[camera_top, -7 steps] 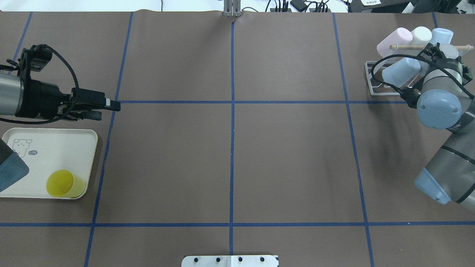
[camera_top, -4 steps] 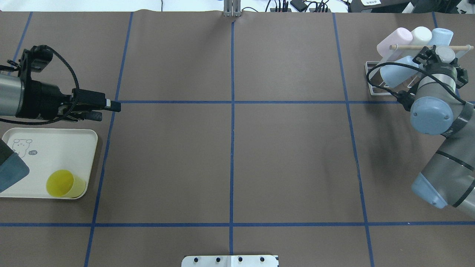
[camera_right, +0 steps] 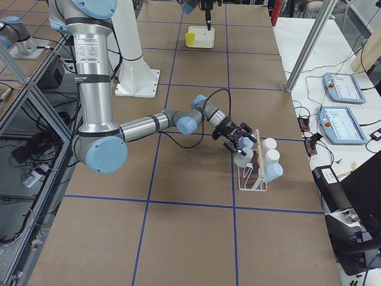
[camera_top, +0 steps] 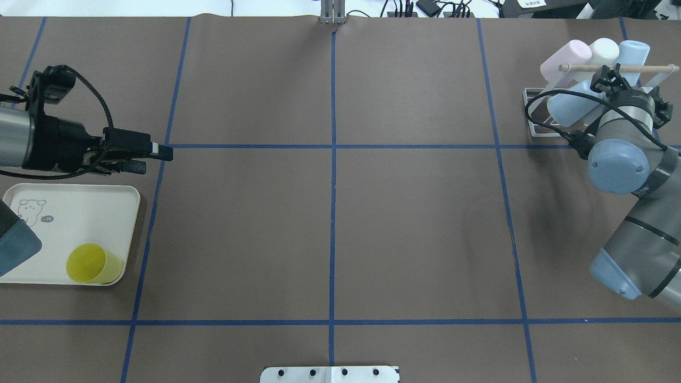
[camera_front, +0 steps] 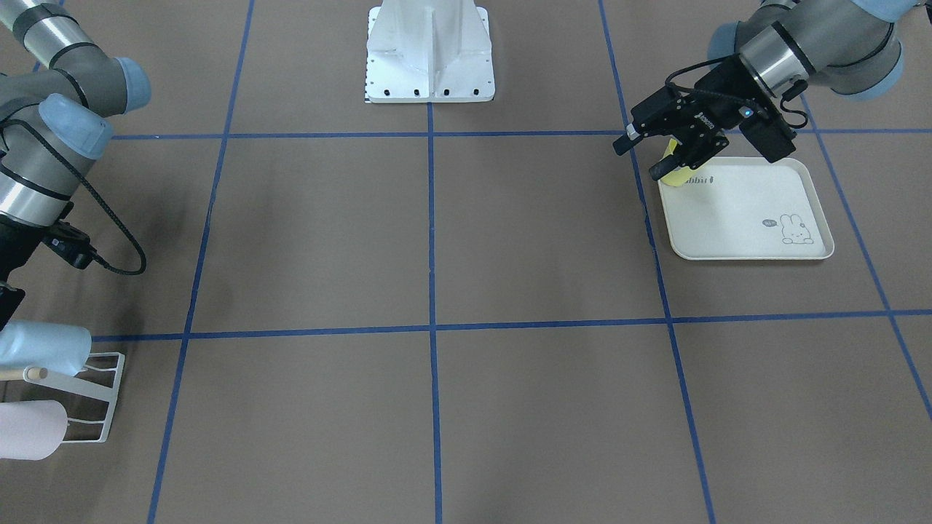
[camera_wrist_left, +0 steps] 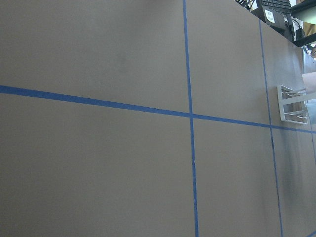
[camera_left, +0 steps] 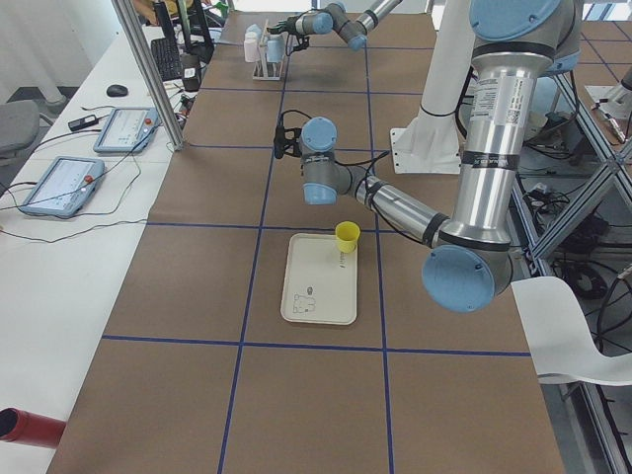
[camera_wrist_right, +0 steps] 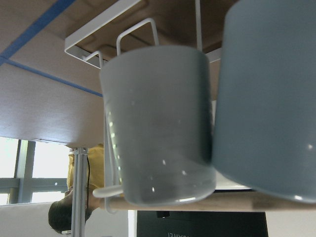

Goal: Transfer IKEA cup to right arm and place on rack

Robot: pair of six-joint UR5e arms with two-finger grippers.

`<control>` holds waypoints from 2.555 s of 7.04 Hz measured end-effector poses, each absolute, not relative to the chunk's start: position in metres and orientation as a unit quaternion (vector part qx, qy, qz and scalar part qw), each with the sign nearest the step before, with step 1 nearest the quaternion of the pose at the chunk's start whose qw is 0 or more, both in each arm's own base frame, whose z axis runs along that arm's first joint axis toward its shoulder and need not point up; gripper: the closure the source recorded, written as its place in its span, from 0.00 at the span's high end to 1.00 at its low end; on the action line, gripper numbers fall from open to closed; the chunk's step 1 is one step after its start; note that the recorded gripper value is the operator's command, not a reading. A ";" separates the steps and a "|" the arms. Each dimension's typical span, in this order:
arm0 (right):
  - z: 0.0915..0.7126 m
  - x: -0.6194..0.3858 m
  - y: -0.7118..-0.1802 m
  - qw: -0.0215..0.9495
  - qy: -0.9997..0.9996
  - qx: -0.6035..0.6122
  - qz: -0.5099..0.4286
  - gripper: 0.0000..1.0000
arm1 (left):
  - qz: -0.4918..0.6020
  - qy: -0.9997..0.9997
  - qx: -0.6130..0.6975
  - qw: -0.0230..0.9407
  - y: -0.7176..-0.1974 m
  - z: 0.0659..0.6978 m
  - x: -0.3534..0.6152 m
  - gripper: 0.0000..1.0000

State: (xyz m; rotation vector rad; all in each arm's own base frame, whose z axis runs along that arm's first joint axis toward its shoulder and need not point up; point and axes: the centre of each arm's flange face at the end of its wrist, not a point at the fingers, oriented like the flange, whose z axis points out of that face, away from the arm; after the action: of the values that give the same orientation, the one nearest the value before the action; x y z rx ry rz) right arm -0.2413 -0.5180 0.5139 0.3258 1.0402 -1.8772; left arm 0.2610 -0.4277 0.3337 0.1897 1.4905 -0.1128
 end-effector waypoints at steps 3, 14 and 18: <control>0.489 -0.237 -0.516 0.473 0.417 0.160 -0.759 1.00 | -0.049 0.678 0.089 0.728 -0.427 0.333 0.260 1.00; 0.400 -0.224 -0.481 0.834 -0.061 0.416 -0.358 1.00 | 0.079 0.564 0.244 0.785 -0.402 0.444 0.172 1.00; 0.351 -0.228 -0.456 0.855 -0.246 0.411 -0.201 1.00 | 0.099 0.516 0.319 0.789 -0.378 0.468 0.143 1.00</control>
State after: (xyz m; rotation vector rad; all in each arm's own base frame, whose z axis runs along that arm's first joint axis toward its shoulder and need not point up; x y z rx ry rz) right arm -0.2280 -0.4562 0.3515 0.8638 -0.5177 -0.4226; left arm 0.1433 -0.3782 0.4681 0.6862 1.1116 0.2134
